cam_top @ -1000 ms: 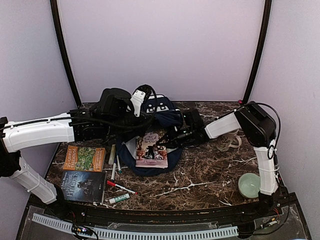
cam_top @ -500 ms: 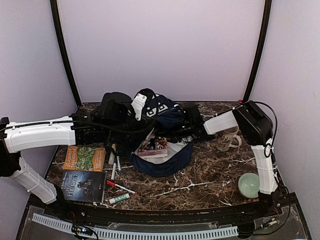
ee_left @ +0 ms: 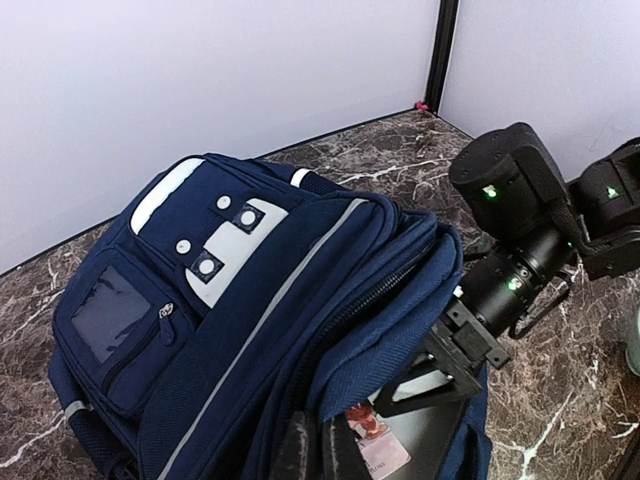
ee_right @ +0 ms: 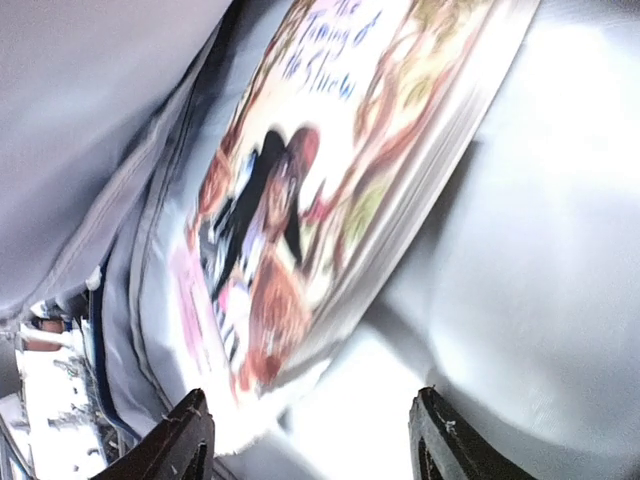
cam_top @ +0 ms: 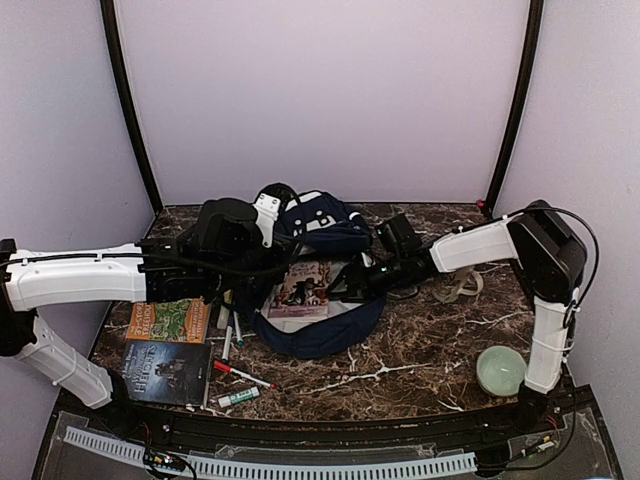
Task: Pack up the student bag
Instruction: Place the book in the largest pocket of the bag, then adjust the book in the largest pocket of the bag.
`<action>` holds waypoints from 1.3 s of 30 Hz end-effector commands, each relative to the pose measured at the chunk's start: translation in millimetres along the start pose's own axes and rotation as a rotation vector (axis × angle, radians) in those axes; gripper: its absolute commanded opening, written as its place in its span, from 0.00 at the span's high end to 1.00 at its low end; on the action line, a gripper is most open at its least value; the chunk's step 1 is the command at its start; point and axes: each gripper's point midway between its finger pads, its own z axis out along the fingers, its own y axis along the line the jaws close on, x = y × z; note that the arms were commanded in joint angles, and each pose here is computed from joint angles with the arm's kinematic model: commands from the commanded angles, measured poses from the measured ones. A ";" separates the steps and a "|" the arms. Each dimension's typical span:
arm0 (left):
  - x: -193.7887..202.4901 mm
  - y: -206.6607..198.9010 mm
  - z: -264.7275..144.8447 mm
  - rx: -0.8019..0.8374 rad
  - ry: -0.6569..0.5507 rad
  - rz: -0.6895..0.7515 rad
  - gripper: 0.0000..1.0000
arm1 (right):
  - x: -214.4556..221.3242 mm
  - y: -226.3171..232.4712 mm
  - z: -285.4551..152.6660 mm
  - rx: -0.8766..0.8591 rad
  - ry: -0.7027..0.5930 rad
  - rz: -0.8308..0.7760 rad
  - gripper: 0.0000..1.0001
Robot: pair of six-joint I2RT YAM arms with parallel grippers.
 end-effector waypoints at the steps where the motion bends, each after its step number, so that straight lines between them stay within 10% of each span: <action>1: -34.6 24.8 -15.3 -0.096 -0.128 -0.090 1.00 | 36.3 -2.2 -9.5 0.063 0.077 -0.105 0.35; 18: -19.4 28.4 -0.1 -0.070 -0.078 -0.178 1.00 | 56.4 49.6 -18.4 0.227 0.107 -0.676 0.61; 39: -8.0 -3.7 13.9 0.131 -0.017 -0.193 1.00 | 108.0 138.2 -11.2 -0.005 0.251 -1.200 0.37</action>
